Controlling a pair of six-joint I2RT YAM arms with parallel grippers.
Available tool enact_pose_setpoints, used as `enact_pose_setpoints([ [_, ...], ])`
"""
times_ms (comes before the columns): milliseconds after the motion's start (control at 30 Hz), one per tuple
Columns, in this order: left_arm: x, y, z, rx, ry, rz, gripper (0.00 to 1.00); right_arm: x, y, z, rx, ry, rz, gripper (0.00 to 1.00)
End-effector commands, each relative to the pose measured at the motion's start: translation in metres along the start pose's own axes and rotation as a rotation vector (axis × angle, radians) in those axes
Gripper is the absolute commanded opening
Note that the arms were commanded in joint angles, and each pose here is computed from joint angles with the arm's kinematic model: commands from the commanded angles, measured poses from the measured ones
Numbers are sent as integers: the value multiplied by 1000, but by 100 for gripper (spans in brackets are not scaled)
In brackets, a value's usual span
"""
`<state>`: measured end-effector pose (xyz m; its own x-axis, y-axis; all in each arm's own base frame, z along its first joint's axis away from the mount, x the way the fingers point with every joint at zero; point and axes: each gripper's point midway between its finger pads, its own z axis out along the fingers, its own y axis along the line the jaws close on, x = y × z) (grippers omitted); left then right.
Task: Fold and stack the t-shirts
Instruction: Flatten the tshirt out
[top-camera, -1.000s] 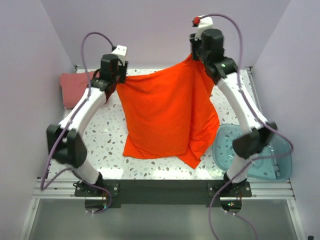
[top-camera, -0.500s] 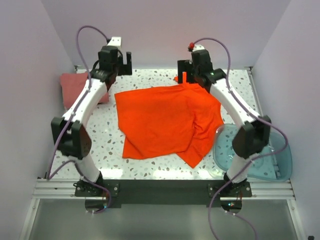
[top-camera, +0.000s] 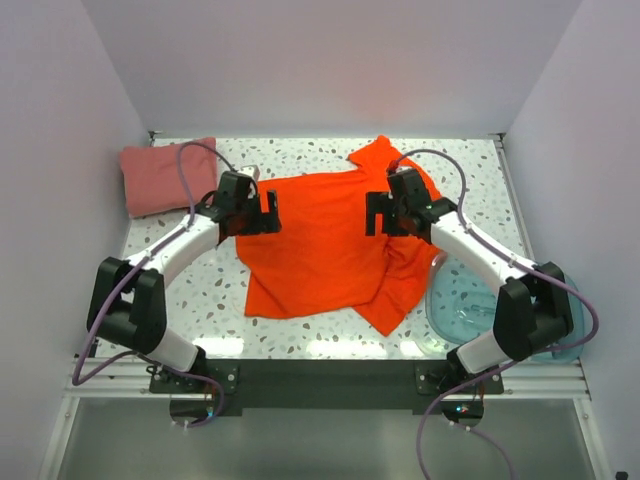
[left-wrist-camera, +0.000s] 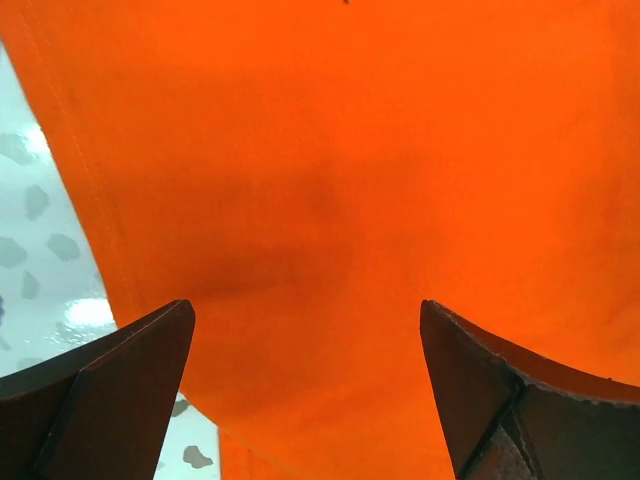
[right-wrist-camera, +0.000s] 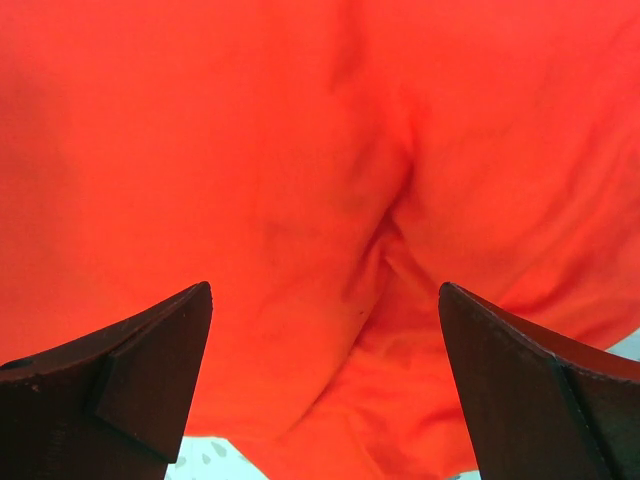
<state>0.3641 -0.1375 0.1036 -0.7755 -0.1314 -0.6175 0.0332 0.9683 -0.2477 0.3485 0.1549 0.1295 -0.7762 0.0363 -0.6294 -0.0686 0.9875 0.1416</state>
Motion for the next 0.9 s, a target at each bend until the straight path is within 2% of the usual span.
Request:
enact_pose_setpoints([
  [0,0,-18,6,85,-22,-76,100,0,16,2,-51,-27,40,98],
  [100,23,-19,17,115,19,-101,100,16,19,12,-49,12,28,98],
  [333,48,-4,46,61,82,-90,100,39,29,36,-56,81,13,98],
  [567,56,13,71,2,123,-59,100,52,33,60,-37,119,17,98],
  [867,42,51,88,-125,129,-26,100,65,45,93,-46,182,38,97],
])
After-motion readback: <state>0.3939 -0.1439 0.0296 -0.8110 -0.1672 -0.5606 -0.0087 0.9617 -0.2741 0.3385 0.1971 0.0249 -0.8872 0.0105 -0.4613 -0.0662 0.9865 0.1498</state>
